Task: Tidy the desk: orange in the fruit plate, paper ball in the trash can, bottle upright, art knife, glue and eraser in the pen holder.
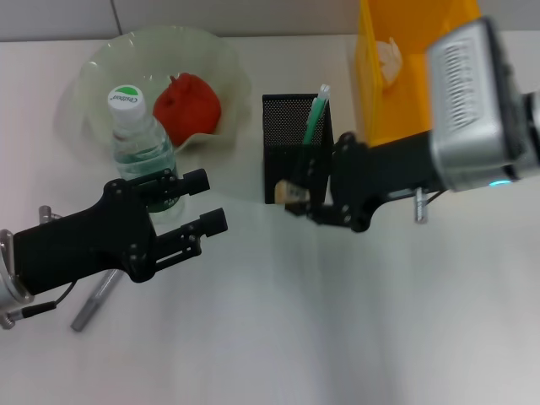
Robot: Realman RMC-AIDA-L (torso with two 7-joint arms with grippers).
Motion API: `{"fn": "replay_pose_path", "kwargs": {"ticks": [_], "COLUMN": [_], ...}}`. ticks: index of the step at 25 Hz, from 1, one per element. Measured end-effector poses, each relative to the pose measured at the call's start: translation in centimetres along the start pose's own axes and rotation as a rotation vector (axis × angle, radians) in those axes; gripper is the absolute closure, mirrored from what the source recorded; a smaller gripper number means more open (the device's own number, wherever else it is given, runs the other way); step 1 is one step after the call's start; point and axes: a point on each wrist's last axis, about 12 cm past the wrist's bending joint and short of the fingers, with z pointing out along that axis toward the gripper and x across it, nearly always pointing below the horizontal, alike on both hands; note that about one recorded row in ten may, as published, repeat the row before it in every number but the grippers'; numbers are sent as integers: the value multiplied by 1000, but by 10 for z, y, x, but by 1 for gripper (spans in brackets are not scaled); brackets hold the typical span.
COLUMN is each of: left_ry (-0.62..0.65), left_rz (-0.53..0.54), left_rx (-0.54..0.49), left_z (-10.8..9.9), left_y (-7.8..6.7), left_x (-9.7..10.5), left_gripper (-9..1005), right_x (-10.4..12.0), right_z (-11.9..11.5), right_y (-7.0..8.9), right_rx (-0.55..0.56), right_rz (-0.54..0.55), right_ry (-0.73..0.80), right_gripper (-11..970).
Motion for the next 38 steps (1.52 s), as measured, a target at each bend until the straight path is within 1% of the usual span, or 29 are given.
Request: {"fn": "replay_pose_path", "kwargs": {"ticks": [1, 2, 3, 9, 13, 14, 15, 16, 20, 24, 29, 38], "left_ry": [0, 0, 0, -1, -4, -5, -7, -9, -11, -11, -11, -4], "left_rz": [0, 1, 1, 7, 10, 8, 4, 0, -8, -11, -11, -13], "left_rx": [0, 1, 1, 4, 8, 11, 13, 17, 19, 19, 20, 28], "left_z": [0, 0, 1, 3, 5, 6, 7, 9, 10, 10, 10, 11], "left_y": [0, 0, 0, 2, 3, 3, 3, 4, 4, 4, 4, 3], "left_x": [0, 0, 0, -2, -3, -3, -3, -3, -2, -2, -2, -1], "left_gripper": [420, 420, 420, 420, 420, 420, 420, 420, 421, 421, 421, 422], "right_x": [0, 7, 7, 34, 50, 52, 55, 55, 63, 62, 63, 62], "right_z": [0, -9, -9, -21, -21, -19, -13, -13, 3, 9, 13, 18], "right_y": [0, 1, 1, 2, -1, -3, -4, -4, -6, -8, -11, -8], "right_rx": [0, 46, 46, 225, 326, 341, 346, 346, 347, 330, 340, 317], "right_rz": [0, 41, 41, 148, 250, 278, 321, 321, 356, 361, 370, 357], "right_ry": [0, -94, -94, -354, -491, -522, -549, -549, -515, -492, -468, -448], "right_gripper": [679, 679, 678, 672, 669, 668, 667, 666, 663, 659, 655, 647]}}
